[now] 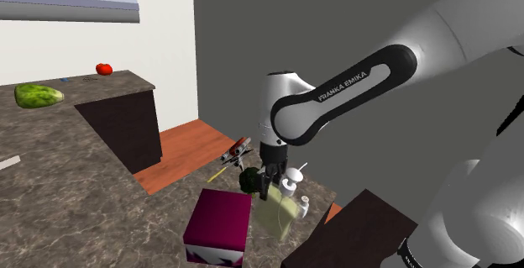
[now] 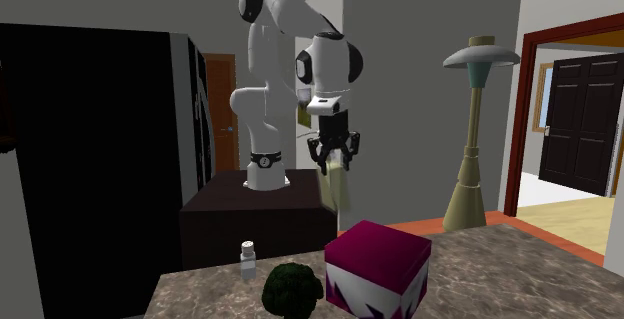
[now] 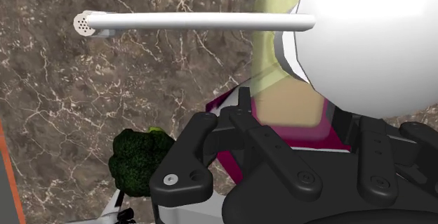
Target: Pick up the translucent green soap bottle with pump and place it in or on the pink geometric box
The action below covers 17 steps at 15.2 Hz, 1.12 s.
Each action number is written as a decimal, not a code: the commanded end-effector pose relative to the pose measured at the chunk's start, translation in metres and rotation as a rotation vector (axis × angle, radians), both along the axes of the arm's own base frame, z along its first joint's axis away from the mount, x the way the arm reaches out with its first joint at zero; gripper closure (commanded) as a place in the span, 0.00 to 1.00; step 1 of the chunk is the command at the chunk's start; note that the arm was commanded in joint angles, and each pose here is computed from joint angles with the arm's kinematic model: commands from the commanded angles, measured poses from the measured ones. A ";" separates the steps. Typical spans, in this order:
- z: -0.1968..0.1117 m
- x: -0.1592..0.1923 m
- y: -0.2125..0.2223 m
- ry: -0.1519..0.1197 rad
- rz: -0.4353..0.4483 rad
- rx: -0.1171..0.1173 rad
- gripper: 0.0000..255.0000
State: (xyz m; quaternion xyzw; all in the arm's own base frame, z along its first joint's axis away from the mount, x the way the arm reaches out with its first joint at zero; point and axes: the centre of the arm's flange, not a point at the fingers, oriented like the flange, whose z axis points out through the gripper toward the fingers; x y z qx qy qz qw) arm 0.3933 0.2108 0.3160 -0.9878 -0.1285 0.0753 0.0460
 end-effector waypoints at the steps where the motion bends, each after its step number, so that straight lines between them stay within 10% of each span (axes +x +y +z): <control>1: 0.011 -0.001 -0.001 0.000 0.000 0.000 1.00; 8: 0.048 -0.001 -0.001 0.000 0.000 0.000 1.00; 17: 0.055 0.085 0.082 0.000 0.000 0.000 1.00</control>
